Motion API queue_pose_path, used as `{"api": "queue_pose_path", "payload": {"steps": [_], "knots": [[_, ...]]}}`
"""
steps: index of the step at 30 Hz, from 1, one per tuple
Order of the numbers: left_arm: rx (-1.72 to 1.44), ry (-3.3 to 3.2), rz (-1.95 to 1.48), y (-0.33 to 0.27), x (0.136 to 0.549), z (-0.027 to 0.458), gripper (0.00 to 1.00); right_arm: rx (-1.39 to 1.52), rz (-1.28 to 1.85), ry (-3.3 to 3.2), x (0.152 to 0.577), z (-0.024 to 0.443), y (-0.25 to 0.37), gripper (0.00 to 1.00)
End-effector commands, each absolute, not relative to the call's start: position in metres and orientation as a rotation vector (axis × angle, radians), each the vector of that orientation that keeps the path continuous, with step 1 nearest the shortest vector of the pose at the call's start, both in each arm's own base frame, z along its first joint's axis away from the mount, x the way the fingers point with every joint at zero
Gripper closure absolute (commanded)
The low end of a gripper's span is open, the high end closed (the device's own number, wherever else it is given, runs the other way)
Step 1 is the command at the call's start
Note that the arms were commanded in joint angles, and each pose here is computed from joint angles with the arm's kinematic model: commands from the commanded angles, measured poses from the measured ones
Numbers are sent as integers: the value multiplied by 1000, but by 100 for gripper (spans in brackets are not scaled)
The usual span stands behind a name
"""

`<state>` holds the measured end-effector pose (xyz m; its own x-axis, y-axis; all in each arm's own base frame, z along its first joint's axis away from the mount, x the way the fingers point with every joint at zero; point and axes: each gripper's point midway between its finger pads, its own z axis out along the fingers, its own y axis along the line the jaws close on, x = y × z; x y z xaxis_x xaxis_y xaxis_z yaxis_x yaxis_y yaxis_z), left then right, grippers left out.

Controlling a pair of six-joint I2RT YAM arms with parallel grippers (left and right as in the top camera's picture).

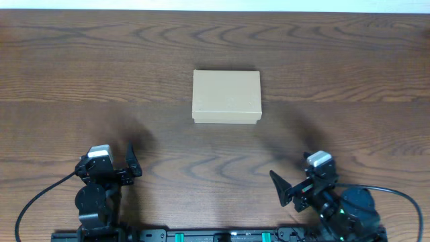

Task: Pack container

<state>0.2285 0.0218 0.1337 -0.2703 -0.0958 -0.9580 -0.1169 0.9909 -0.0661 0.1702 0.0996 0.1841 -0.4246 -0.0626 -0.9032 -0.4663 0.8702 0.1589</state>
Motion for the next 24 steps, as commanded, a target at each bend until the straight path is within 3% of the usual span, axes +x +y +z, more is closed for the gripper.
{"api": "queue_pose_path", "payload": {"steps": [1, 24], "knots": [[-172, 1866, 9, 22, 229, 123, 5, -411, 483, 1970, 170, 168, 104, 1], [-172, 1866, 9, 22, 229, 123, 5, -445, 483, 2104, 167, 85, 108, 1]]}}
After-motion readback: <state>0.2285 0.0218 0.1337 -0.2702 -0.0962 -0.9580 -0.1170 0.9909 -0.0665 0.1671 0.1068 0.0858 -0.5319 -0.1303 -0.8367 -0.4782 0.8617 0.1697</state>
